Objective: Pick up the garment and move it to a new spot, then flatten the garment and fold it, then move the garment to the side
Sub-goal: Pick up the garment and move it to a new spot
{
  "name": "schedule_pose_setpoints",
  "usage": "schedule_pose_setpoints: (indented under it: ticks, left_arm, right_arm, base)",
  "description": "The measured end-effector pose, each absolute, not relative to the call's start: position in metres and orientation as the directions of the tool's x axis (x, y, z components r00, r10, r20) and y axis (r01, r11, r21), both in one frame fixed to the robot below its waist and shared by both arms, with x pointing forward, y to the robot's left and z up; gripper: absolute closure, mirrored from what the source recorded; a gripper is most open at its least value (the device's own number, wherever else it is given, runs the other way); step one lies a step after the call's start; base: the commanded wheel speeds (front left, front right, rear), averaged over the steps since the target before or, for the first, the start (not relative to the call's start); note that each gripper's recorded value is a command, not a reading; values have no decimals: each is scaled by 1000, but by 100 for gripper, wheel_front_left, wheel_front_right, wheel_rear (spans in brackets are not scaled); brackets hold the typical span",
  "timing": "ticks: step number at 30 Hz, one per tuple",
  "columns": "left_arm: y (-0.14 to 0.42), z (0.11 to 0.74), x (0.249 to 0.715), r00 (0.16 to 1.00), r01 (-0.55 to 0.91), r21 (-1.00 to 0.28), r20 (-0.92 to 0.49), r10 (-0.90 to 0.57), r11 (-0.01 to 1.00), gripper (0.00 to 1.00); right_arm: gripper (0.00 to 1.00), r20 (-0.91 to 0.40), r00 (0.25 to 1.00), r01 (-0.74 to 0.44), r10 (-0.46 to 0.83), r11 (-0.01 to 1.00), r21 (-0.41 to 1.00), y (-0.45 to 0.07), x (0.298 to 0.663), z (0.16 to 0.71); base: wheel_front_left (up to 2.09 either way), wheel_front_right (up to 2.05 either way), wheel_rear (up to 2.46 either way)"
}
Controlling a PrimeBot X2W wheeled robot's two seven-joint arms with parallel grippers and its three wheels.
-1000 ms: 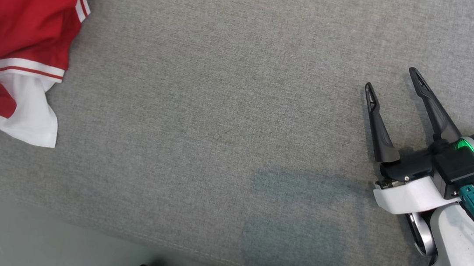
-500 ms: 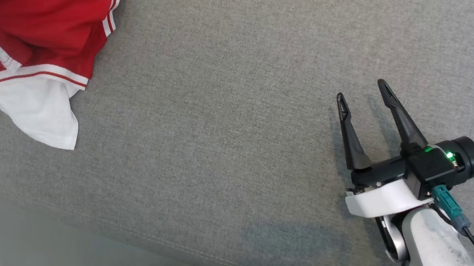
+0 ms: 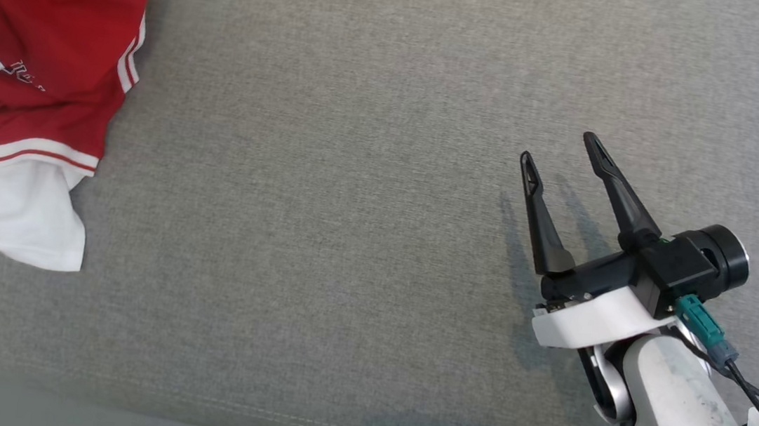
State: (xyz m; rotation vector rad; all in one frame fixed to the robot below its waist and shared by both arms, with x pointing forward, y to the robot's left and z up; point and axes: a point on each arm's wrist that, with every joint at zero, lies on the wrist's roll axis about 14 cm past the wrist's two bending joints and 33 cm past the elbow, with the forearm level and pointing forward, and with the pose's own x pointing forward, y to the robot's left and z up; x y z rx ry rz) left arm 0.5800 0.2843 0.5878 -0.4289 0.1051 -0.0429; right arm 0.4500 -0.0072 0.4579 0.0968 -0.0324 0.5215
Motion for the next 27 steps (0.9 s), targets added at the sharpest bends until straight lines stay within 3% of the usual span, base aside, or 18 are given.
schedule_pose_setpoints:
  ticks: [7, 12, 27]
  left_arm:
    - [208, 601, 591, 962, 213, -464, -53, -267, 860, 100]
    - [137, 601, 589, 902, 354, -528, -24, -431, 772, 100]
    - [-62, 545, 507, 567, 629, -586, -103, -817, 511, 100]
  right_arm:
    - [0, 69, 889, -458, 454, 885, 85, -20, 445, 470]
    - [0, 70, 910, -414, 409, 907, 78, -36, 442, 475]
    - [0, 83, 969, -236, 231, 970, 55, -95, 426, 495]
  base:
    - [0, 0, 0]
    - [0, 0, 0]
    - [0, 0, 0]
